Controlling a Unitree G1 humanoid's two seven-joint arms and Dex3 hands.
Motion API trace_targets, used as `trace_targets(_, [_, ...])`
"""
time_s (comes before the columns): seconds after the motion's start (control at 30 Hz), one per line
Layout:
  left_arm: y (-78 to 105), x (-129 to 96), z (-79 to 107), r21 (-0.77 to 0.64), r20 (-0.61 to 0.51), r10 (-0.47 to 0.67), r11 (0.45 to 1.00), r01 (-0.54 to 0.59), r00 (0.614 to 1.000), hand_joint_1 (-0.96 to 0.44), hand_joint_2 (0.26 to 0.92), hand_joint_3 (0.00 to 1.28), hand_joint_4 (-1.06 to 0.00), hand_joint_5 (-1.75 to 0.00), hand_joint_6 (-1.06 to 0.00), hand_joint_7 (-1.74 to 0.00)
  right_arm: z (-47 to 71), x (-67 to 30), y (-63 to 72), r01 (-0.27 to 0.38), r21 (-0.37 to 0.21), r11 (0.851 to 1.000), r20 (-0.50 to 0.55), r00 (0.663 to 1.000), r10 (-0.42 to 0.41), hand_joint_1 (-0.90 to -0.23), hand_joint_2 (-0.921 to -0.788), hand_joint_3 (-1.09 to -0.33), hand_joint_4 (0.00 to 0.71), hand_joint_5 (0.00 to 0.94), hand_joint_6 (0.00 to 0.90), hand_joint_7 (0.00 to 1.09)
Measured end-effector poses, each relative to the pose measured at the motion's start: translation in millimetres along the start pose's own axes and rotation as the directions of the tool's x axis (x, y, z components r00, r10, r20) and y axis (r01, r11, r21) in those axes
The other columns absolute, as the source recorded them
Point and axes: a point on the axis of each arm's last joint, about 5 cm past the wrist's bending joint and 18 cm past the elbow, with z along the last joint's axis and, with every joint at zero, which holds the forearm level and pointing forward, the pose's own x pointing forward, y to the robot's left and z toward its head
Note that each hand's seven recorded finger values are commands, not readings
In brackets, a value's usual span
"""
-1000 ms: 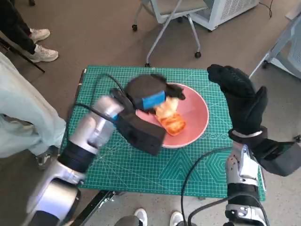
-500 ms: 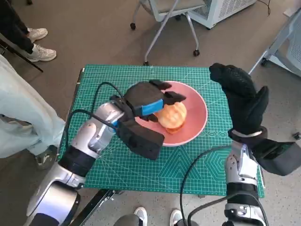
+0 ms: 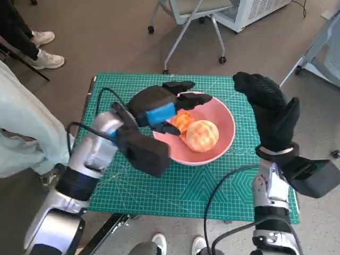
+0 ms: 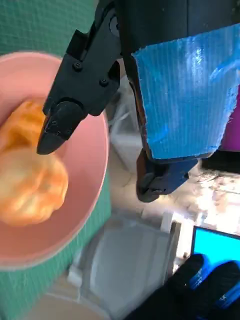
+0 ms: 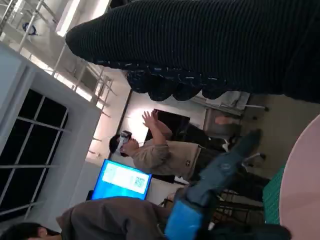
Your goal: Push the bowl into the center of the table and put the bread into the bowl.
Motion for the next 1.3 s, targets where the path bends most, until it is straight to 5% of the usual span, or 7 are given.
trace_targets(0.2, [7.5, -15.5, -1.4, -0.214, 0.086, 0.064, 0.976, -0.044, 0.994, -0.29, 0.884, 0.0, -0.05, 0.0, -0.2, 0.0, 2.3, 2.1, -0.1, -0.005, 0.001, 1.0, 0.011, 1.0, 0.005, -0.69, -0.921, -0.729, 0.221, 0.004, 0.052, 0.53])
trace_targets(0.4, [5.7, -28.7, -3.2, -0.39, 0.194, 0.264, 0.904, -0.173, 0.945, -0.32, 0.902, 0.01, -0.05, -0.01, -0.22, -0.01, 8.7, 8.4, 1.4, -0.022, 0.001, 1.0, 0.032, 0.999, 0.022, -0.689, -0.921, -0.729, 0.221, 0.004, 0.052, 0.53])
trace_targets(0.5, [-1.4, -29.4, -0.3, -0.465, 0.239, 0.415, 0.842, -0.272, 0.878, -0.4, 0.915, 0.1, -0.07, -0.02, -0.23, -0.03, 13.4, 13.0, 3.5, -0.033, 0.001, 0.999, 0.048, 0.998, 0.032, -0.687, -0.921, -0.732, 0.219, 0.002, 0.047, 0.53])
trace_targets(0.63, [-12.1, -26.6, 3.4, -0.572, 0.266, 0.595, 0.731, -0.372, 0.758, -0.53, 0.918, 0.27, -0.09, -0.05, -0.06, -0.38, 18.3, 19.4, 7.6, -0.052, 0.003, 0.999, 0.062, 0.997, 0.052, -0.689, -0.921, -0.736, 0.216, 0.0, 0.029, 0.55])
trace_targets(0.77, [-21.8, -21.1, 4.8, -0.647, 0.255, 0.685, 0.645, -0.406, 0.682, -0.58, 0.92, 0.38, -0.1, -0.06, -0.02, -0.48, 20.6, 23.3, 9.4, -0.065, -0.003, 0.998, 0.064, 0.996, 0.065, -0.696, -0.921, -0.739, 0.216, 0.001, 0.012, 0.57])
trace_targets(1.3, [-30.9, -21.1, -2.3, -0.724, 0.236, 0.669, 0.605, -0.332, 0.705, -0.6, 0.921, 0.55, -0.05, -0.03, 0.0, -0.4, 27.3, 32.8, 7.5, -0.092, -0.042, 0.995, 0.077, 0.993, 0.095, -0.693, -0.921, -0.745, 0.208, 0.0, -0.001, 0.61])
